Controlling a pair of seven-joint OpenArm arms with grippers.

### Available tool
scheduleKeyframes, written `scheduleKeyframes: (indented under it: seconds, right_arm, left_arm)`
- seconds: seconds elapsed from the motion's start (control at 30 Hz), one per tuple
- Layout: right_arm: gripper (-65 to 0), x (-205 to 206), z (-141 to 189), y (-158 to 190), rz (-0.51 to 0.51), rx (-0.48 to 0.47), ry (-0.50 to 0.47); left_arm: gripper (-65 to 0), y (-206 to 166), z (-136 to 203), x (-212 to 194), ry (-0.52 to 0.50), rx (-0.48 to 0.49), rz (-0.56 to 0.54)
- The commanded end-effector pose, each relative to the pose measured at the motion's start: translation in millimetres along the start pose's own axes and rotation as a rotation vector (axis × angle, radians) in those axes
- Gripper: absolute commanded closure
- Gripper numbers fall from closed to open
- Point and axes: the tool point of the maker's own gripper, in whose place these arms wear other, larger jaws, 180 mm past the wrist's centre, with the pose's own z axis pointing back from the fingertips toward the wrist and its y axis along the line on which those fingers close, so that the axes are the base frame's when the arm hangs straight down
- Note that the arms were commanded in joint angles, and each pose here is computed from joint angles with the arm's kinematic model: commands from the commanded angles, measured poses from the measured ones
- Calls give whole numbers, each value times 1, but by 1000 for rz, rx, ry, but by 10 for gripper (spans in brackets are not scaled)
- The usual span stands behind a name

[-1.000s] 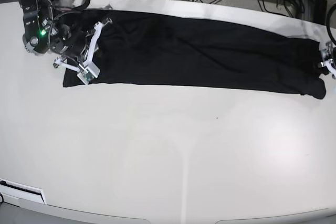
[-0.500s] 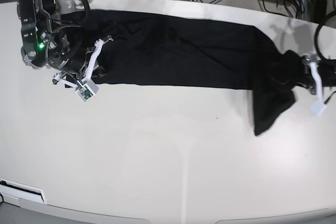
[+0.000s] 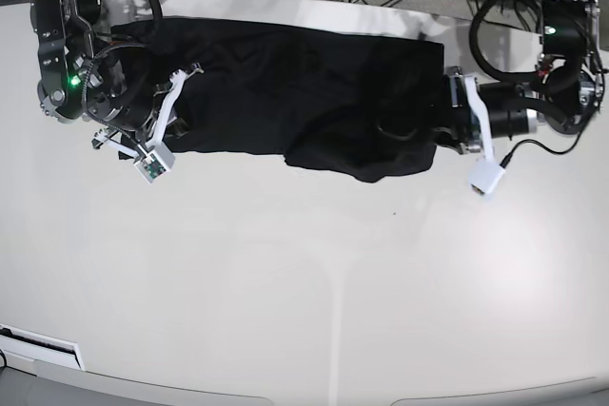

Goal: Layout the t-shirt on the table in an organized manner, then fold the t-shirt properly
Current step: 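Fold the strip end with the left gripper toward the right gripper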

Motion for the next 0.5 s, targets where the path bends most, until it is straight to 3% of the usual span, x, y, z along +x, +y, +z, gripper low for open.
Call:
scheduleKeyframes:
  seconds: [0.0,0.1,0.27,0.37,0.47]
  right_arm:
    - [0,12,4,-4,17,-2,-39]
    - [0,13,4,-3,21,3,-40]
    - [0,14,4,-4,22,0,-42]
    - [-4,20,5,-8,19,-12,-53]
    - [-121,28,6,-19,-9,-52,-57]
  left_arm:
    - [0,-6,0,15,-47,-27,-22]
    - [0,-15,-13,8,-25,-68,-14]
    - [-332,-28,-28,-5,26,-124,-11]
    - [-351,-32,-30,-5,24,-142,-7]
    - [-319,-34,-29,4,-23,-151,0]
